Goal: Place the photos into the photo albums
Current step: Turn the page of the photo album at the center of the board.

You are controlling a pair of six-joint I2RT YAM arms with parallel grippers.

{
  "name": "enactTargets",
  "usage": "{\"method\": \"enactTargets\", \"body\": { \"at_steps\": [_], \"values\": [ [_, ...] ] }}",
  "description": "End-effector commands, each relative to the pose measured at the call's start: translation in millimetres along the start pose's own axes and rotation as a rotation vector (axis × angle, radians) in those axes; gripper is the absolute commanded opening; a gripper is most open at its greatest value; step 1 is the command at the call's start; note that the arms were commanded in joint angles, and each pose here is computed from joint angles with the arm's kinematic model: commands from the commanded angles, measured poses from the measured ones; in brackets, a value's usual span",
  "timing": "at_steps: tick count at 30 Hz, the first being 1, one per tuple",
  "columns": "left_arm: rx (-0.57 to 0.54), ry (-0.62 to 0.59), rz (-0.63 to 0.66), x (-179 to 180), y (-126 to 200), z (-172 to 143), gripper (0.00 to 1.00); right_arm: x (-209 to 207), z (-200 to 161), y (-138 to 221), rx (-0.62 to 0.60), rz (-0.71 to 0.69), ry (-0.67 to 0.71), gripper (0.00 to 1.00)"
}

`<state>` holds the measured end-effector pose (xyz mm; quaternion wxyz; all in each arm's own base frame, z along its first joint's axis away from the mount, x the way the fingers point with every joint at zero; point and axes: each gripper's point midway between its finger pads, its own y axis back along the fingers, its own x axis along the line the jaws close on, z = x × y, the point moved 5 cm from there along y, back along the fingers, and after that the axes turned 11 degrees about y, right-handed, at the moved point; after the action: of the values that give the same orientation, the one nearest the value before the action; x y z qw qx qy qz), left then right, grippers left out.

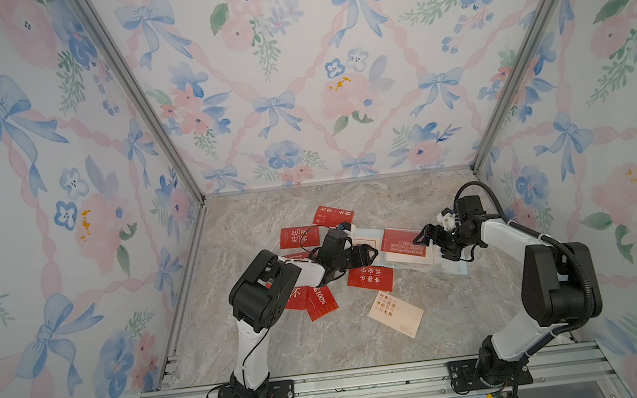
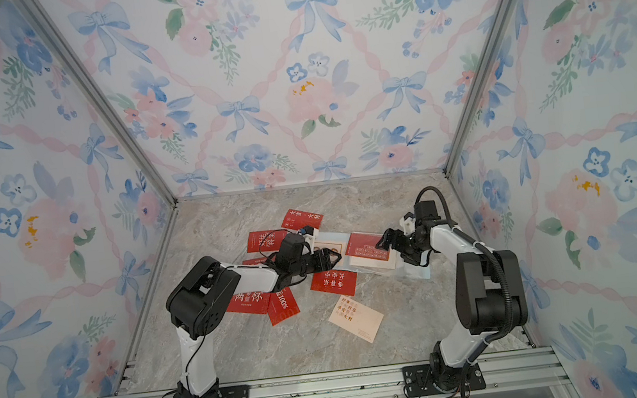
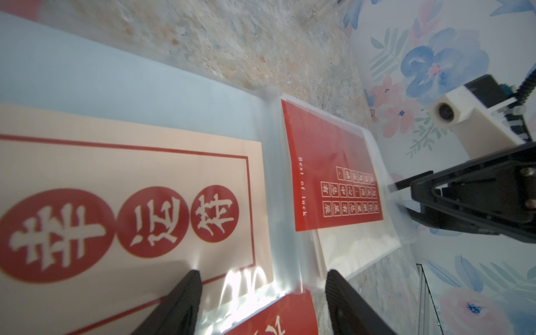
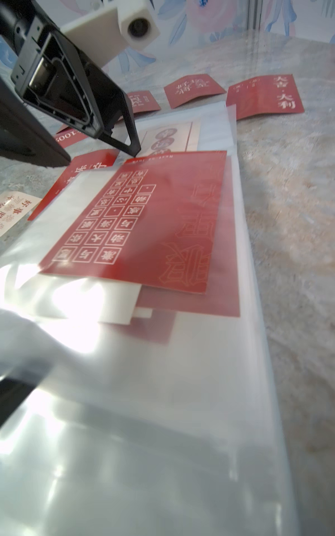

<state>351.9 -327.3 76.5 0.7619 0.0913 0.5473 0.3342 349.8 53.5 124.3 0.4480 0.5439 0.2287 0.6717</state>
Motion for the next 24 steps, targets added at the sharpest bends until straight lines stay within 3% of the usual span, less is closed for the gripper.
{"method": "enactTargets", "body": {
  "at_steps": [1, 17, 24],
  "values": [
    [0.037, 0.016, 0.02, 9.1, -8.6, -10.1, 0.71, 22.6, 18.1, -3.7, -0.003, 0.082, 0.037, 0.93],
    [0.022, 0.007, -0.015, -4.0, -3.5, -0.7, 0.71, 116.0, 38.8, -0.7, -0.004, 0.175, 0.208, 0.93],
    [-0.019, 0.027, -0.019, -1.5, 18.3, 14.7, 0.71, 149.9, 44.3, -19.0, 0.01, 0.2, 0.241, 0.93]
  ]
}}
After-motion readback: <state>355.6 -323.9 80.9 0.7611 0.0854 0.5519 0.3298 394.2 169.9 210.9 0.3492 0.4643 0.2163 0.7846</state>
